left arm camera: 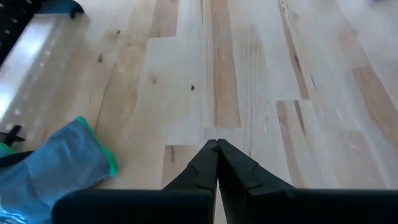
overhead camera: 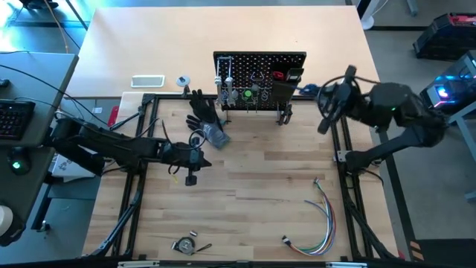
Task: Hang tools onto peg board
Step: Hang the blue pick tool on the pegboard
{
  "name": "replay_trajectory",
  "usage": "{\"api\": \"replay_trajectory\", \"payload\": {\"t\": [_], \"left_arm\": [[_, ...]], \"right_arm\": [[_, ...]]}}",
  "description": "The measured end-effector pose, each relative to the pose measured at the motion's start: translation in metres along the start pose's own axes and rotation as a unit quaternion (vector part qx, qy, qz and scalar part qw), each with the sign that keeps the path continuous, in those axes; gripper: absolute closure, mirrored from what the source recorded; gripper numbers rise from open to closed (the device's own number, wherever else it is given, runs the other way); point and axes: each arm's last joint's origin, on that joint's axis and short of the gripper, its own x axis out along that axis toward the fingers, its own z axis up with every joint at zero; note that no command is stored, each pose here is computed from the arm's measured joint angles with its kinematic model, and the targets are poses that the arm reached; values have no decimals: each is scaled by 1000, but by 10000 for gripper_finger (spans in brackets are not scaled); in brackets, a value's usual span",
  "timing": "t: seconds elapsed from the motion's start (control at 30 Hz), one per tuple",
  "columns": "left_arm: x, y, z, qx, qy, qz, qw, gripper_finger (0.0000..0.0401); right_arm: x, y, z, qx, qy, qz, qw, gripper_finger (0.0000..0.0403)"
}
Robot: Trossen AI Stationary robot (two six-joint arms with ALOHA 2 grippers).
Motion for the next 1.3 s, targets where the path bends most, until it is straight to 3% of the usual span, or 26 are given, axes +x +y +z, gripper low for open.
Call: {"api": "replay_trajectory", "payload": {"t": [0.3,0.53,1.3], "left_arm": [[9,-2,-5,-1,23,-11,1000,401],[10,-2,-5,-1,22,-12,1000,401],[10,-3,-2,-7,11,-19,1000,401]], "right_arm": [[-20,-30,38,-29,37,-38,998,389],[-31,-52,51,-19,59,-63,996,389],[-23,-80,22,4,226,-87,970,389]]}}
